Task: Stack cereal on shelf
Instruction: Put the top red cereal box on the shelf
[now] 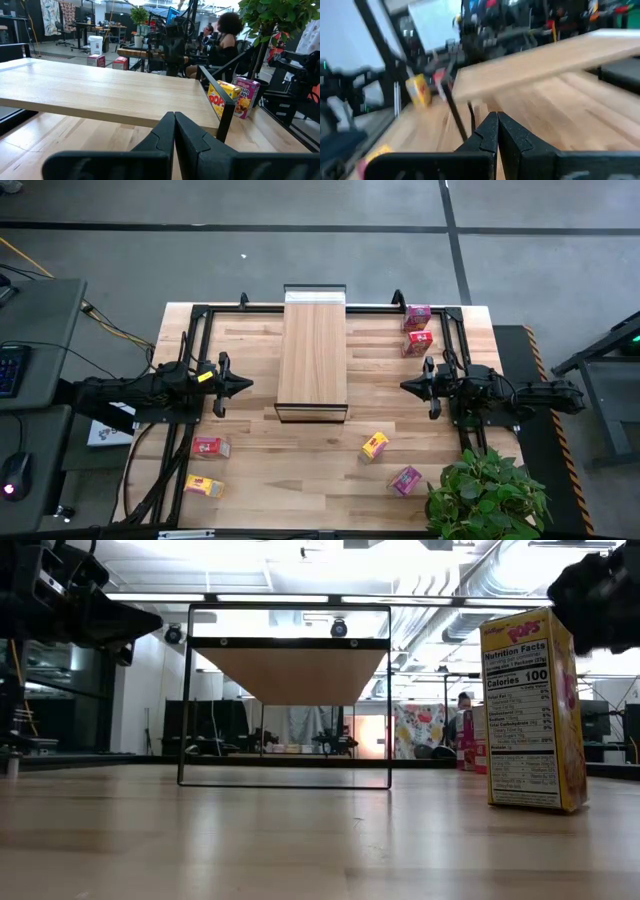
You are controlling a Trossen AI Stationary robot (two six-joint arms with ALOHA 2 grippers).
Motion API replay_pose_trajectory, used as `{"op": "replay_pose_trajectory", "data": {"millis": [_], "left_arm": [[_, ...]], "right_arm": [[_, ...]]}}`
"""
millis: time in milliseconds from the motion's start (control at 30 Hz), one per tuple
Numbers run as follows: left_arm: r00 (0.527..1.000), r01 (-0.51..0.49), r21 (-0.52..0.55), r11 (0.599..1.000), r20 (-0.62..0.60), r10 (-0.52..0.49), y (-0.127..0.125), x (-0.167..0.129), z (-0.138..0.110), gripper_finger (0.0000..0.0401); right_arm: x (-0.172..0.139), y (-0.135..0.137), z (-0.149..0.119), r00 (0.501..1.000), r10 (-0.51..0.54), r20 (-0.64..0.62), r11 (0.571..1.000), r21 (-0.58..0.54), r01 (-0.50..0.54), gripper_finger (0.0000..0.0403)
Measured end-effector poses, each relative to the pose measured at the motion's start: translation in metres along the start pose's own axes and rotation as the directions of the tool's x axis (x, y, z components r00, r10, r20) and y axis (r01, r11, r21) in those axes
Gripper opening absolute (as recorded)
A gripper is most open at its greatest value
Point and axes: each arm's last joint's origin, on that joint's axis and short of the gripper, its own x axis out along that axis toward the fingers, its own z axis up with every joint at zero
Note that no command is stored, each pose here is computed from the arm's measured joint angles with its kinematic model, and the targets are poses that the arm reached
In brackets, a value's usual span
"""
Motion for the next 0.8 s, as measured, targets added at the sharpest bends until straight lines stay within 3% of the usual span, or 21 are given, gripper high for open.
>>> {"op": "replay_pose_trajectory", "data": {"millis": [67,133,200,267,333,400,500,667,733,800], "left_arm": [[1.0,0.0,0.0,1.0,0.0,0.0,0.0,0.0,0.0,0.0003],[1.0,0.0,0.0,1.0,0.0,0.0,0.0,0.0,0.0,0.0003],[1.0,0.0,0.0,1.0,0.0,0.0,0.0,0.0,0.0,0.0003],[1.0,0.0,0.0,1.0,0.0,0.0,0.0,0.0,0.0,0.0003],[1.0,0.0,0.0,1.0,0.0,0.0,0.0,0.0,0.0,0.0003],[1.0,0.0,0.0,1.0,0.0,0.0,0.0,0.0,0.0,0.0003],[1.0,0.0,0.0,1.0,-0.001,0.0,0.0,0.0,0.0,0.0003],[1.0,0.0,0.0,1.0,0.0,0.0,0.0,0.0,0.0,0.0003],[1.0,0.0,0.0,1.0,0.0,0.0,0.0,0.0,0.0,0.0003],[1.0,0.0,0.0,1.0,0.0,0.0,0.0,0.0,0.0,0.0003]], "right_arm": [[-0.001,0.002,0.015,0.985,-0.038,0.167,0.995,0.099,0.022,0.0],[-0.006,0.003,0.033,0.918,-0.122,0.378,0.967,0.254,0.024,0.0],[-0.015,0.001,0.049,0.793,-0.263,0.549,0.901,0.435,-0.002,0.0],[-0.024,-0.002,0.058,0.651,-0.429,0.627,0.83,0.557,0.01,0.0],[-0.029,-0.003,0.063,0.579,-0.488,0.652,0.8,0.6,-0.002,0.0],[-0.027,-0.002,0.071,0.582,-0.499,0.642,0.785,0.619,-0.01,0.0001],[-0.02,0.003,0.091,0.652,-0.508,0.563,0.777,0.627,0.064,0.0013],[-0.004,0.01,0.131,0.782,-0.59,0.204,0.726,0.558,0.402,0.0088],[0.0,0.012,0.145,0.78,-0.626,0.009,0.692,0.469,0.55,0.0131],[0.005,0.01,0.158,0.72,-0.657,-0.222,0.646,0.326,0.69,0.0172]]}}
